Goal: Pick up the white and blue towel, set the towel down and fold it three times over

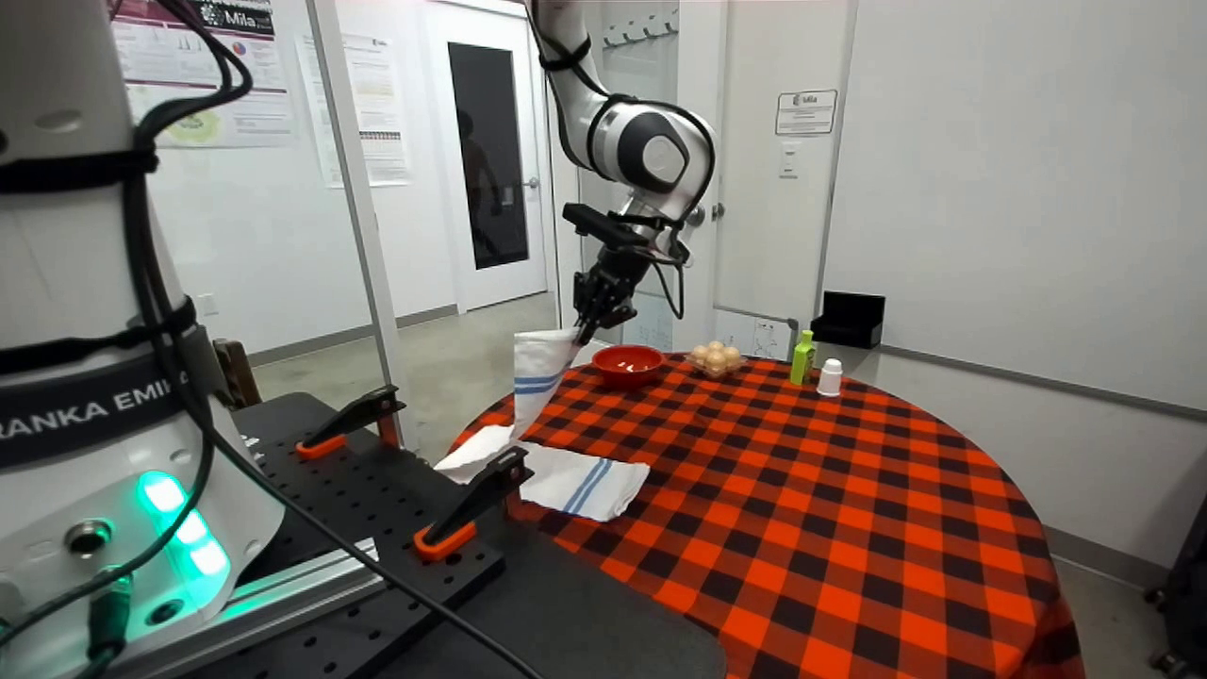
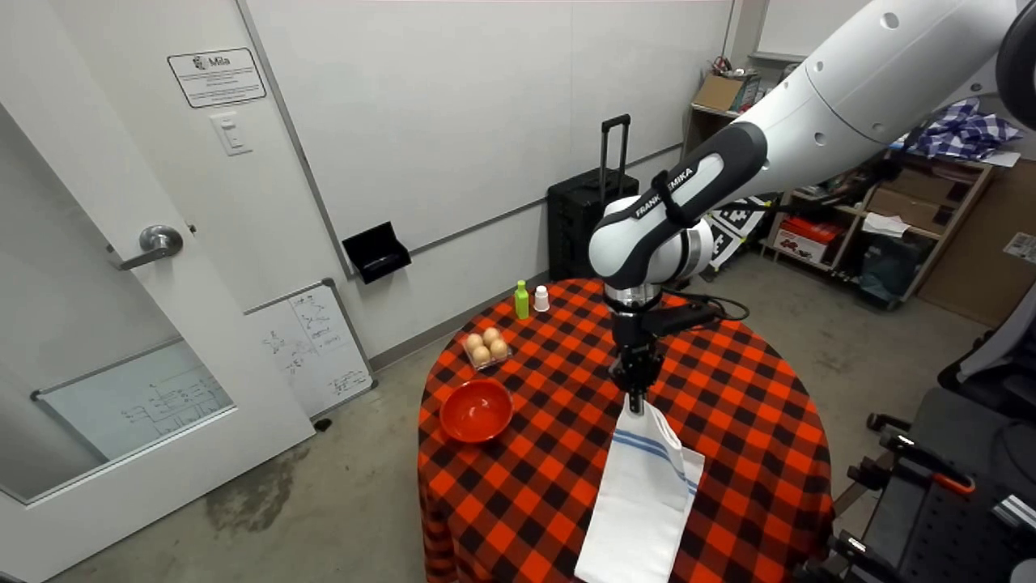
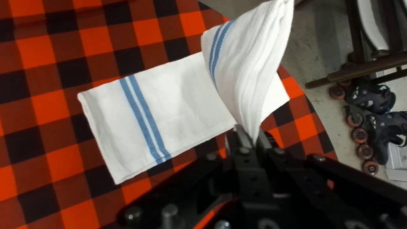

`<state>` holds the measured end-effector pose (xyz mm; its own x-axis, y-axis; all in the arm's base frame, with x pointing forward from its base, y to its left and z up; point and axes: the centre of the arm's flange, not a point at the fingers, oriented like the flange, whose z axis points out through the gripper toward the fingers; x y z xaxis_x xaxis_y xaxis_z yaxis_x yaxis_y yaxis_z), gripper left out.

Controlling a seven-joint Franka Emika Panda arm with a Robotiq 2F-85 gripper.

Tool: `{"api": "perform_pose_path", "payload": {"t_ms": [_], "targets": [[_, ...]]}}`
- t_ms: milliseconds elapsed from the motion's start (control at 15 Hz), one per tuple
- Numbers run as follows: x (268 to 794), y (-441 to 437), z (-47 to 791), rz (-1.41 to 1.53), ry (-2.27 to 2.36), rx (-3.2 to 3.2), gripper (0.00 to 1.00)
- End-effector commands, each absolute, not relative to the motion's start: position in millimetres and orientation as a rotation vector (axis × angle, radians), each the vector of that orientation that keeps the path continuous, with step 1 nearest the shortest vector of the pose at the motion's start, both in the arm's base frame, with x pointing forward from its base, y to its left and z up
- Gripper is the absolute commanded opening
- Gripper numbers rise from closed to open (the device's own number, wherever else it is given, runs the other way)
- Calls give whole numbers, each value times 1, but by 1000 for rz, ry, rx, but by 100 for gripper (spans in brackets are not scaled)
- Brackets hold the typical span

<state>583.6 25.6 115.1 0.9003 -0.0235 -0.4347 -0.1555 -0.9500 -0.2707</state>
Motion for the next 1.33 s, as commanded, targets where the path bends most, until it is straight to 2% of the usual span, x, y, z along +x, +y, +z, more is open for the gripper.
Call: {"api": "perform_pose_path", "payload": {"t_ms": [0, 667, 1267], "targets": [[584, 5, 133, 542, 110, -2857, 1], [596, -26, 62, 647, 101, -2991, 1], [629, -71, 24, 569, 182, -3276, 1]]}}
